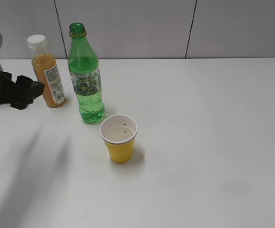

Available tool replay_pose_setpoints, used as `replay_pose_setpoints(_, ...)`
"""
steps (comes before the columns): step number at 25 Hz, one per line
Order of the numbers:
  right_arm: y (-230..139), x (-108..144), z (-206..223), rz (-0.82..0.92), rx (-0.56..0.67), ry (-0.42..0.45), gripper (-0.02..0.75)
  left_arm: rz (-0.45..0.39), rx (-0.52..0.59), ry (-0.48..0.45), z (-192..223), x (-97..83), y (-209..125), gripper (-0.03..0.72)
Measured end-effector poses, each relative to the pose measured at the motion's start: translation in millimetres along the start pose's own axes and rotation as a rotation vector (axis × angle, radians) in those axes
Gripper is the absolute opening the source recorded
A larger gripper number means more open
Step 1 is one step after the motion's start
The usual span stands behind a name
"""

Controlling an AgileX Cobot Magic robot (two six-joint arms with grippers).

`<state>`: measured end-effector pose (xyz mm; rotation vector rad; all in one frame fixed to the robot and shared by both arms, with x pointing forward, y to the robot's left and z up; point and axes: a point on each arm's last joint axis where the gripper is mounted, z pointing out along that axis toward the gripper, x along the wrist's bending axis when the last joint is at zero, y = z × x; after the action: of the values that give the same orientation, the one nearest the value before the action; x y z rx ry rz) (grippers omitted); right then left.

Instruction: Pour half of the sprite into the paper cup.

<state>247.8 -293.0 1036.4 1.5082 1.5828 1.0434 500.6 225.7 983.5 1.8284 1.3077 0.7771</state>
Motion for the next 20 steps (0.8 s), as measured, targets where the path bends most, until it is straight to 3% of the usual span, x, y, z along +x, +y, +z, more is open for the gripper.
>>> replay_pose_setpoints(5, 0, 0, 0, 0.000, 0.000, 0.000, 0.573, -0.050, 0.212, 0.002, -4, 18.6, 27, 0.619)
replay_pose_setpoints(13, 0, 0, 0, 0.000, 0.000, 0.000, 0.573, -0.134, 0.421, 0.002, -27, 40.3, 62, 0.603)
replay_pose_setpoints(20, 0, 0, 0, 0.000, 0.000, 0.000, 0.573, -0.137, 0.654, -0.010, -52, 39.1, 45, 0.593)
